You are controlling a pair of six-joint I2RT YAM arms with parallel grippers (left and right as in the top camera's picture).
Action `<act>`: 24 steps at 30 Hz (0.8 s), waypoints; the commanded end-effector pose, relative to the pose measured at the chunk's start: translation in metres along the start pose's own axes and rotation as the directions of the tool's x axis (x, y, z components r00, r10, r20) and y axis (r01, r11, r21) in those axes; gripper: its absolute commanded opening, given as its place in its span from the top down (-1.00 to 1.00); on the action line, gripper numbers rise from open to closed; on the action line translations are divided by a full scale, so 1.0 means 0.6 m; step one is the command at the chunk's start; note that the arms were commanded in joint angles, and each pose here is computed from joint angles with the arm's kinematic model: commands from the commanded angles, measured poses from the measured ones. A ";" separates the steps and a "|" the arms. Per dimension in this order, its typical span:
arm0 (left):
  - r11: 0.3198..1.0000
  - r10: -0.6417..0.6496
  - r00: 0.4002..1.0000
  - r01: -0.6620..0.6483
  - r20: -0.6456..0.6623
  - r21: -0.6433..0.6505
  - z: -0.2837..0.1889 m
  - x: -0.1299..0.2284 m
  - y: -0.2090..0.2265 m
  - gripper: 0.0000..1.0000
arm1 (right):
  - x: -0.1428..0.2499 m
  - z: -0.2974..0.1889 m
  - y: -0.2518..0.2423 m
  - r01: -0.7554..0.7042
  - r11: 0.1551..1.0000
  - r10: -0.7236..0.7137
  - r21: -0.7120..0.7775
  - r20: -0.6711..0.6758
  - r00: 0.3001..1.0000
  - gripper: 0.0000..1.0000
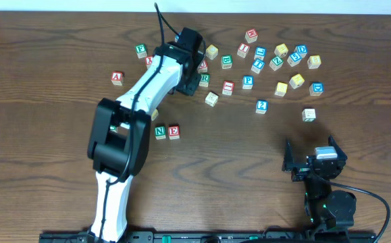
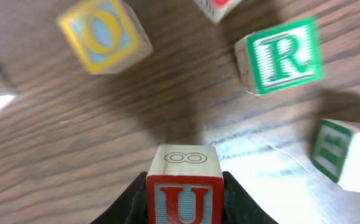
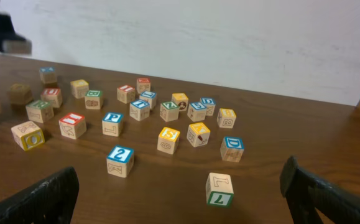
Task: Spell out NEURIPS
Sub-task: 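Lift the U block and carry it toward the E block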
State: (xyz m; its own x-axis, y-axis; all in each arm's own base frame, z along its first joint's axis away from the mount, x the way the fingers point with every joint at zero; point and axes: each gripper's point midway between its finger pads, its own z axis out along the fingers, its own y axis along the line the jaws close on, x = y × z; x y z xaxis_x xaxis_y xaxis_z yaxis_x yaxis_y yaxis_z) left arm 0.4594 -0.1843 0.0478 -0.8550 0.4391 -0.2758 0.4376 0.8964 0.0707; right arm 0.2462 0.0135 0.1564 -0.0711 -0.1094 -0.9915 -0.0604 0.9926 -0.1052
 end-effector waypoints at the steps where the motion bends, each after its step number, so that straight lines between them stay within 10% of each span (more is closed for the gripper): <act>1: 1.000 -0.027 0.988 0.027 0.150 -0.001 -0.108 -0.051 0.012 0.46 | 0.002 0.000 -0.004 -0.015 1.000 0.015 0.009 -0.004 1.000 -0.99; 11: 0.964 -0.267 0.939 0.263 0.216 0.050 -0.252 -0.029 0.015 0.58 | 0.002 0.000 -0.004 -0.016 1.000 0.016 0.009 -0.004 1.000 -0.99; 24: 0.968 -0.247 0.967 0.249 0.065 -0.016 -0.221 0.046 -0.060 0.85 | 0.002 0.000 -0.004 -0.016 1.000 0.016 0.009 -0.004 1.000 -0.99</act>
State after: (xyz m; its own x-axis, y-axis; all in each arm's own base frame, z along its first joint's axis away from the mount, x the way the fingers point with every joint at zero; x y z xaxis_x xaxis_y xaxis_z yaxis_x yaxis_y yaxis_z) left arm 0.3957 -0.1890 0.1772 -0.9064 0.1925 -0.3761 0.2129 0.9770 -0.0128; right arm 0.2462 0.0135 0.1565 -0.0707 -0.1093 -0.9915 -0.0604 0.9926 -0.1052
